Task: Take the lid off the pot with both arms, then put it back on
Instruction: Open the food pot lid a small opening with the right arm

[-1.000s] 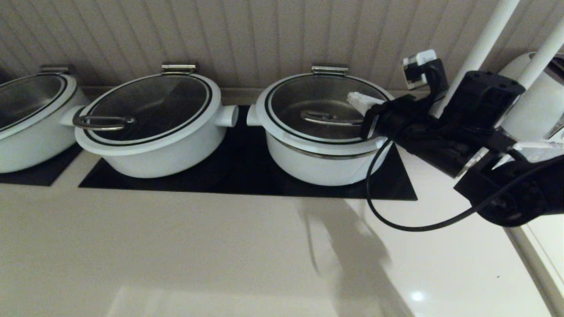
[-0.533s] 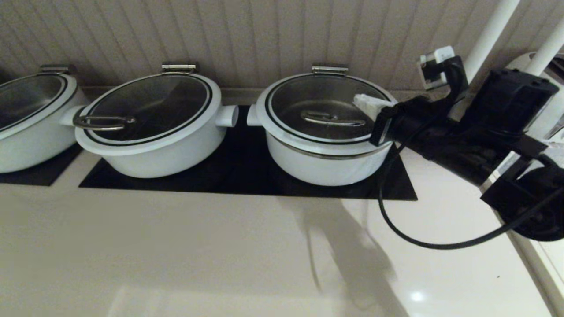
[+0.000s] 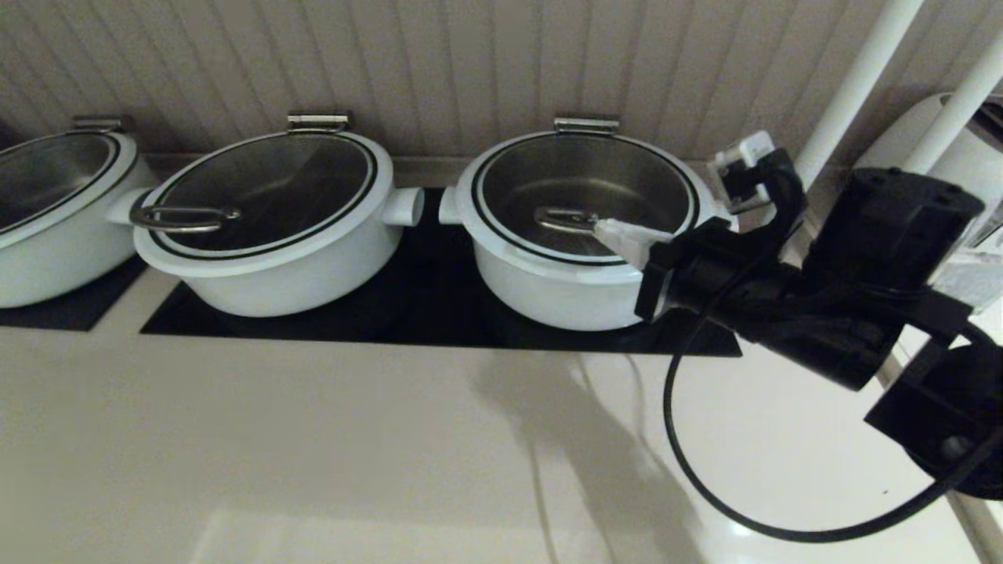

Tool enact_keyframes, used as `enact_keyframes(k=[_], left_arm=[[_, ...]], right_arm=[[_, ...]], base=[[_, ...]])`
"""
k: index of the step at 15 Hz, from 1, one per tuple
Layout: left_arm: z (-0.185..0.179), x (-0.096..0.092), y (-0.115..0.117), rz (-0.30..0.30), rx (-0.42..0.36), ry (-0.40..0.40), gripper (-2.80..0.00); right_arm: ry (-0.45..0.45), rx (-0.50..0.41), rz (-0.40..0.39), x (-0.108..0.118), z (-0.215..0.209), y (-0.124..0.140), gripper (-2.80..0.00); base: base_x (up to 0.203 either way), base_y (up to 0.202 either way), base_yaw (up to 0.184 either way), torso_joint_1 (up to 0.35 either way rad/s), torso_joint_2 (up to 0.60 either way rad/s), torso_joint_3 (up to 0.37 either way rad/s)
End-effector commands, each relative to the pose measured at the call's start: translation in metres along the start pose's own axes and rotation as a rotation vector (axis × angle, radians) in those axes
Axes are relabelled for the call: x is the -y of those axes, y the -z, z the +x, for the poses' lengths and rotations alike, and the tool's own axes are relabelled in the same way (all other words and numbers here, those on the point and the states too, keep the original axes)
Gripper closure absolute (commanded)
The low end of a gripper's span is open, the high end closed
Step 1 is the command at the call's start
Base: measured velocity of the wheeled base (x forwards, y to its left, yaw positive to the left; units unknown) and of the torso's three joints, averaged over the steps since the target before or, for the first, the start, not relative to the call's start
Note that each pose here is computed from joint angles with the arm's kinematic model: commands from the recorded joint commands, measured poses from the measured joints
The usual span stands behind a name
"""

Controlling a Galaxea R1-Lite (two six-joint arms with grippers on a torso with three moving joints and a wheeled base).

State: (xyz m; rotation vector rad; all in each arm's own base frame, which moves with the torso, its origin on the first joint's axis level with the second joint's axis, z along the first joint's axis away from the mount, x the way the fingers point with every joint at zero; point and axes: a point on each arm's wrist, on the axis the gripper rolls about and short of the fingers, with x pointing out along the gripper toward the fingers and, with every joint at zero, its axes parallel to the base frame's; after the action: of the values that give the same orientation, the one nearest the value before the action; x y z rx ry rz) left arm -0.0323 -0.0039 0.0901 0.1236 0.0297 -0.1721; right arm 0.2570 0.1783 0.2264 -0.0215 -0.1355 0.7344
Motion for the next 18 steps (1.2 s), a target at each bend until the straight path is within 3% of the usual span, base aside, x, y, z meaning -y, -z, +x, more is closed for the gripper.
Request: enact_keyframes(k=[1,5,10,18], left_arm=[[0.000,0.000,0.001,0.001,-0.001,0.001,0.00],[0.000,0.000,0.001,0.001,-0.001,0.001,0.00],[0.000,0.000,0.000,0.001,0.001,0.000,0.00],[0.000,0.000,0.001,-0.002,0.000,0.002,0.00]], right_arm=[[-0.003,-0.033,0.004,0.000,0.008,0.014,0.00],[0.022,-0.054,0.005,0.004,0.015,0.023,0.00],[0.026,-0.008,-0.002,0.004,0.010,0.007,0.00],[-0.018,0.034,0.001,-0.011,-0.035,-0.043,0.00]], base=[[0.000,0.000,0.000,0.000,0.00,0.000],[0.000,0.000,0.000,0.000,0.00,0.000],[0.000,0.000,0.000,0.000,0.00,0.000],[0.000,0.000,0.000,0.000,0.00,0.000]])
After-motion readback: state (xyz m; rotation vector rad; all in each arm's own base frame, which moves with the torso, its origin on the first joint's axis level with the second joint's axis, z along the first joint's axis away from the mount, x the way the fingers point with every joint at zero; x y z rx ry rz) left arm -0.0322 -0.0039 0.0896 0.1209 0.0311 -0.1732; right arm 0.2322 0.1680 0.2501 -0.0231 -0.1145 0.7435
